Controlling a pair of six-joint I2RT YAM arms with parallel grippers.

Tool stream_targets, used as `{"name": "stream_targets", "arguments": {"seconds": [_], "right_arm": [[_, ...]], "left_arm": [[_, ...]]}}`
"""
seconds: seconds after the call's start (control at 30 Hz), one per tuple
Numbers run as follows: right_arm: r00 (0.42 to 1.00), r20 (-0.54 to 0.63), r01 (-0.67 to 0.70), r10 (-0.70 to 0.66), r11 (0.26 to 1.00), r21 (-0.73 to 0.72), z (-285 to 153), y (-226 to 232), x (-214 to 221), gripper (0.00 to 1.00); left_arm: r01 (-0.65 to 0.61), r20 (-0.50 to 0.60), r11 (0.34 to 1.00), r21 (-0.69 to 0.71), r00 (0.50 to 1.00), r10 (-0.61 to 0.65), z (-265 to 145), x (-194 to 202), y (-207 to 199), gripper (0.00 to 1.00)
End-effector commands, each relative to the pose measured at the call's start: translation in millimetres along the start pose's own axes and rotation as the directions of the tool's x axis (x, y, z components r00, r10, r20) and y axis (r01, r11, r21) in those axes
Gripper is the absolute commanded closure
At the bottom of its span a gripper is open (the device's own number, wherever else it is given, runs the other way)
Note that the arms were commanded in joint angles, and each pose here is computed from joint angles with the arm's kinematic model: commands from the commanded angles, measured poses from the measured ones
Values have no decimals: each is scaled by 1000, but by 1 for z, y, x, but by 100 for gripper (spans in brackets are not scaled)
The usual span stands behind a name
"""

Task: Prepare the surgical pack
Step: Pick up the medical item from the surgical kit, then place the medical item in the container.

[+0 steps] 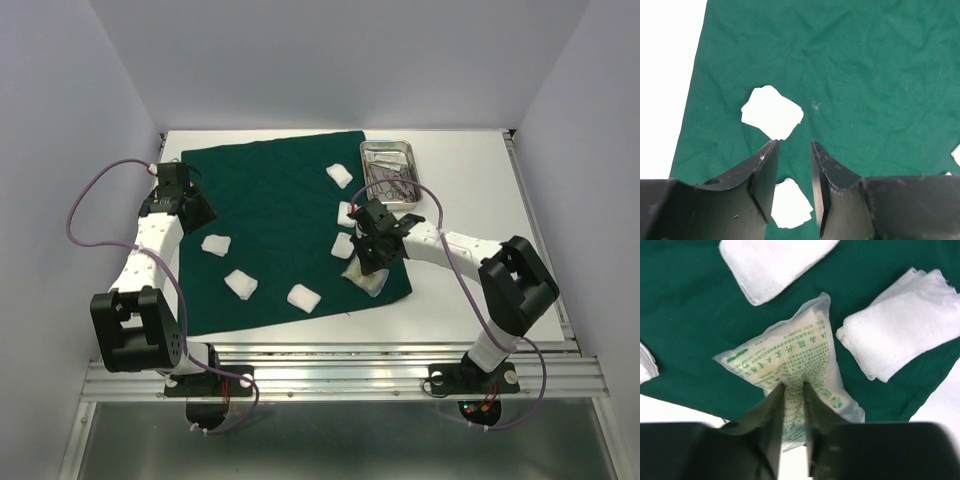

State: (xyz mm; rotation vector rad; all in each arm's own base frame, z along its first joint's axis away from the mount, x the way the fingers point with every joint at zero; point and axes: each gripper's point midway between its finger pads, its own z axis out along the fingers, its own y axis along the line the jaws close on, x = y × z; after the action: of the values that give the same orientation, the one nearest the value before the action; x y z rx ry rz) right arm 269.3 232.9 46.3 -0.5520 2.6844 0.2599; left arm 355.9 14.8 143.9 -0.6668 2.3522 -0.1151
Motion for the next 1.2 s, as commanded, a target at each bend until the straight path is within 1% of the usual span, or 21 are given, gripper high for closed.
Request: {"name": "stream_targets", "arguments": {"seconds": [0.0,0.03,0.13,0.23,0.33,0.37,0.43,0.47,0.53,0.57,0.6,0.67,0.73,0.8,0.83,0.93,0.97,1.0,1.03,1.13,1.17], "right_arm": [[997,32,66,-64,996,-63,-11,13,-13,83],[996,51,83,-79,993,-80,-16,17,-19,92],[990,99,105,-96,990,-97,-31,22,-34,99],[979,178,121,-102,988,-101,-52,25,-54,99],[953,295,81,-68,996,-32,-74,18,-89,99],[945,324,49,-51,999,15,-77,11,-99,99],[924,381,13,-28,999,42,-87,9,-123,99],[904,428,-51,13,996,77,-96,-3,-143,99],[894,445,-123,62,986,111,-92,-18,-158,99],[863,487,-215,135,970,113,-100,-37,-176,99],[859,482,-260,175,959,116,-94,-48,-176,100],[794,519,-404,316,913,61,-97,-67,-197,99],[691,555,-560,463,829,5,-100,-101,-213,99],[622,579,-633,527,774,-24,-100,-120,-223,99],[556,610,-689,565,723,-41,-100,-137,-233,94],[464,649,-752,603,655,-71,-97,-152,-248,94],[391,673,-790,628,605,-105,-103,-162,-258,94],[364,673,-815,644,570,-105,-92,-172,-259,94],[280,679,-849,678,505,-154,-94,-182,-267,94],[200,673,-882,712,431,-193,-70,-193,-274,93],[140,688,-898,712,384,-214,-68,-203,-276,93]], "left_arm": [[-15,32,1000,20,999,14,-4,-14,-7,57],[-16,32,1000,21,999,15,-3,-14,-8,57],[-14,31,1000,20,999,14,-3,-15,-8,57],[-13,29,1000,20,1000,12,-3,-14,-9,57],[-12,38,1000,25,999,11,-3,-17,-11,58],[-11,36,1000,23,999,10,-2,-18,-10,58],[-14,36,1000,24,999,13,-2,-19,-11,58],[-14,39,999,37,999,13,-4,-21,-14,58],[-17,33,998,57,999,15,-6,-20,-18,58],[-17,35,998,60,999,15,-7,-20,-19,58],[-17,36,998,61,999,15,-7,-20,-19,58],[-19,31,998,58,999,17,-7,-18,-17,58],[-18,33,998,54,999,16,-7,-17,-16,58],[-19,31,998,55,999,17,-7,-15,-16,58],[-17,31,998,58,999,16,-7,-16,-16,58],[-16,29,998,62,999,14,-6,-17,-18,58],[-16,30,998,63,999,14,-7,-18,-19,58],[-15,32,998,63,999,13,-7,-19,-18,58],[-15,36,998,61,999,12,-7,-21,-19,58],[-16,35,998,64,999,14,-7,-22,-20,58],[-17,27,998,63,1000,16,-6,-21,-20,58]]}}
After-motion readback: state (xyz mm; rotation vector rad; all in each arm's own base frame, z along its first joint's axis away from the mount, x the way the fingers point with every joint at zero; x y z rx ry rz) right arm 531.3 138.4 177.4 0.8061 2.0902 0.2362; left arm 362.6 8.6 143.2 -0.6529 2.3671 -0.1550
